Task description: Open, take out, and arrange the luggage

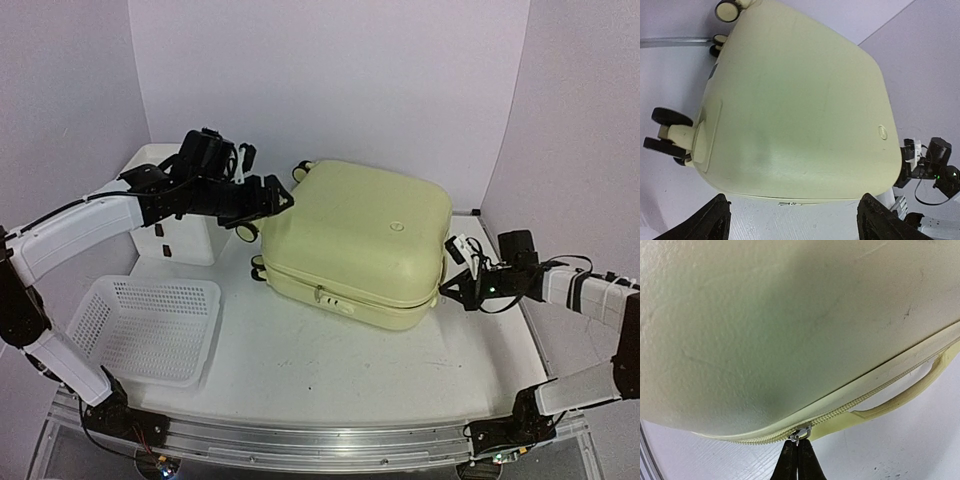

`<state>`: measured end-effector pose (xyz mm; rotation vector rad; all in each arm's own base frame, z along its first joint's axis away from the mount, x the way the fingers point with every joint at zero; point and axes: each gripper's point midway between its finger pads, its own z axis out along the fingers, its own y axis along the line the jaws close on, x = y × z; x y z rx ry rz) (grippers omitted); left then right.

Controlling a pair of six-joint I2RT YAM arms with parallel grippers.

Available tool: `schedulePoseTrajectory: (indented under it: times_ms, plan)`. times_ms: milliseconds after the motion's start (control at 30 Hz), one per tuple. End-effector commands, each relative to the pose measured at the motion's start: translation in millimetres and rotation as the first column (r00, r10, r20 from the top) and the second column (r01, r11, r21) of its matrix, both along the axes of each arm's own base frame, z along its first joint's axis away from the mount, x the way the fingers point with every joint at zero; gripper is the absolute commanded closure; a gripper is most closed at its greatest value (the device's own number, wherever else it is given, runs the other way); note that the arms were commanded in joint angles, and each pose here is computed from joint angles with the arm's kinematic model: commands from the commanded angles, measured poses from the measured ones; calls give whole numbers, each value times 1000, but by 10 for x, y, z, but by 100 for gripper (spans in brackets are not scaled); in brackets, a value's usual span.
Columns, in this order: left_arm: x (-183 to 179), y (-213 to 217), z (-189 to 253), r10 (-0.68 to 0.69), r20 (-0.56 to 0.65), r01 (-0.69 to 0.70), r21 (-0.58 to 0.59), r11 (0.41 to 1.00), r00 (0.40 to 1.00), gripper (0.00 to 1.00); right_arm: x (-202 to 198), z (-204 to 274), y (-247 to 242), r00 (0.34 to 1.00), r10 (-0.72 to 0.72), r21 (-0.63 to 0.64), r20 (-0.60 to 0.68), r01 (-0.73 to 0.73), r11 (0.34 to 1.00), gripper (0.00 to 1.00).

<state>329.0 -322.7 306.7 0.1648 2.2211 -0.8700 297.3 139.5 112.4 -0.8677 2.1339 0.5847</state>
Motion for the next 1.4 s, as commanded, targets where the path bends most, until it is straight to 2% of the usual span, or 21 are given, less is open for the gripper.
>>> schedulePoseTrajectory:
  times_ms: [0, 100, 167, 267, 333, 433, 500, 600, 667, 767, 900, 1000, 1100, 1200, 1300, 1367]
  plan:
    - [40, 226, -131, 143, -62, -143, 14, 990, 988, 10, 54, 313, 128, 994, 6, 95, 107, -16, 995, 100]
    - [50, 164, -111, 136, -85, -137, -6, 991, 987, 9, 5, 329, 112, 993, 2, 93, 121, -13, 996, 100]
    - [27, 5, -79, 61, -76, -61, -5, 998, 995, 10, -74, 358, 152, 991, 52, 91, 122, -63, 994, 100]
    - [-98, -308, 87, -73, 26, 72, 48, 996, 997, 11, -253, 439, 286, 981, 160, 115, 110, -173, 978, 100]
    - [-258, -529, 224, -162, 137, 145, 123, 982, 977, 9, -360, 491, 370, 971, 203, 135, 125, -219, 966, 100]
    - [-575, -942, 345, -317, 307, 223, 303, 926, 897, 6, -473, 549, 437, 965, 224, 164, 137, -245, 956, 100]
    - [-706, -1184, 318, -406, 373, 236, 423, 875, 834, 6, -539, 603, 483, 960, 243, 190, 140, -267, 945, 100]
    - [-805, -1490, 258, -484, 438, 186, 565, 804, 758, 5, -619, 638, 539, 957, 258, 216, 135, -283, 935, 100]
    - [-834, -1673, 204, -518, 454, 151, 628, 763, 725, 5, -642, 611, 555, 962, 250, 216, 113, -270, 938, 100]
    - [-865, -1909, 162, -538, 465, 120, 668, 734, 703, 4, -629, 564, 521, 976, 200, 196, 81, -213, 957, 100]
    - [-804, -2039, 69, -498, 472, 43, 693, 719, 728, 4, -560, 590, 425, 995, 91, 192, 47, -99, 976, 100]
    - [-871, -1912, 54, -438, 421, 71, 652, 755, 794, 4, -548, 610, 393, 997, 65, 181, 30, -69, 981, 100]
    - [-1108, -1748, 16, -388, 305, 185, 528, 829, 870, 6, -559, 636, 391, 997, 73, 171, 32, -77, 982, 100]
    - [-1272, -1497, -86, -327, 170, 238, 400, 885, 929, 8, -547, 703, 412, 995, 87, 177, 48, -94, 980, 100]
    - [-1362, -1313, -93, -305, 89, 265, 305, 915, 948, 8, -537, 743, 434, 994, 100, 184, 51, -108, 977, 100]
    - [-1296, -1099, -79, -260, 48, 240, 259, 936, 964, 6, -534, 762, 444, 993, 108, 183, 57, -116, 976, 100]
